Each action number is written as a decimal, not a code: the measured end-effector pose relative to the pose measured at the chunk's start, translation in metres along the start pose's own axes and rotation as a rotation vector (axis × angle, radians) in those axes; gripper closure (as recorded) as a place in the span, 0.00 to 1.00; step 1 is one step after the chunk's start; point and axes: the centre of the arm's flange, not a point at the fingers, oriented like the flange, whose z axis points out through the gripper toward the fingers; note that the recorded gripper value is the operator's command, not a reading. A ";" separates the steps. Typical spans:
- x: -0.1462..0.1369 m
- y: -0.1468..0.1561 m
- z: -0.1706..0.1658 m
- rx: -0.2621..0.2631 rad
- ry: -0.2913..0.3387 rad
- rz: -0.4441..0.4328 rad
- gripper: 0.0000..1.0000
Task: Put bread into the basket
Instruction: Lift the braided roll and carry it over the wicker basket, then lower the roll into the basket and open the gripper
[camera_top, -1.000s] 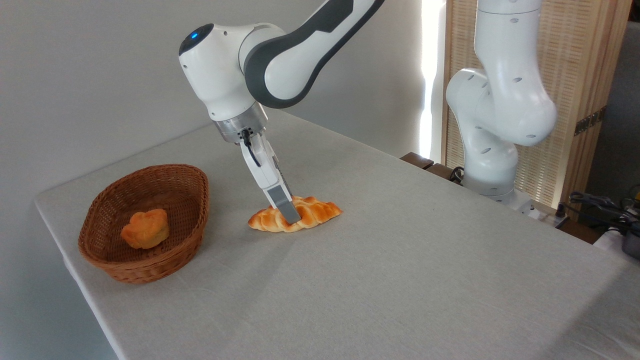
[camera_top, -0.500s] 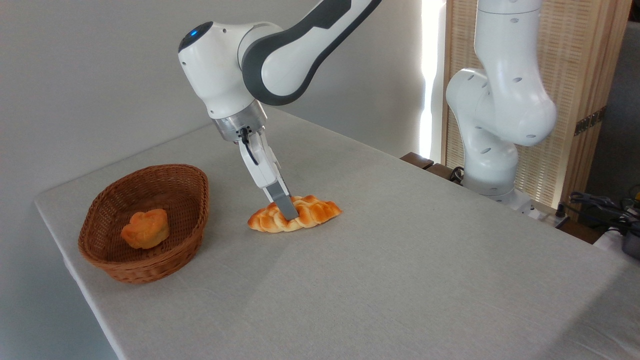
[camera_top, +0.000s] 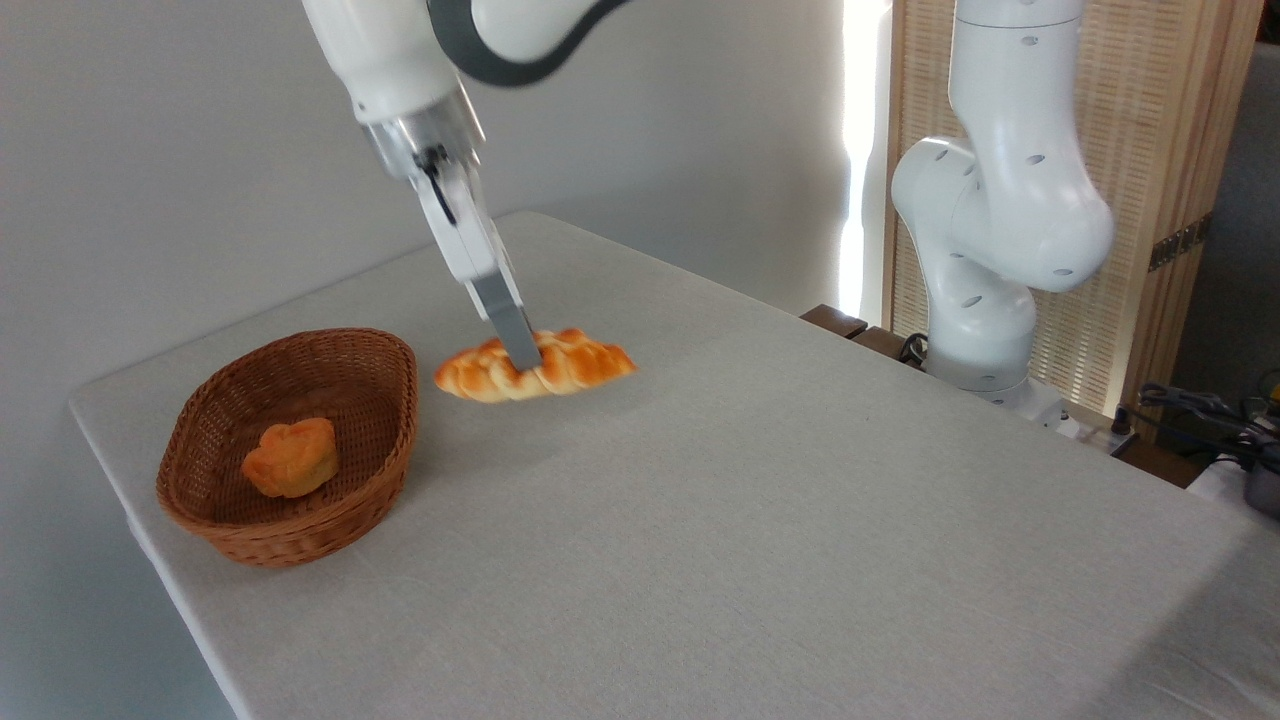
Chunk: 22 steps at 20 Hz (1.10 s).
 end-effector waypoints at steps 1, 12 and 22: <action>0.004 -0.003 -0.013 0.009 0.030 -0.002 0.94; 0.135 -0.032 -0.050 0.156 0.540 -0.149 0.00; 0.164 -0.029 -0.021 0.152 0.566 -0.164 0.00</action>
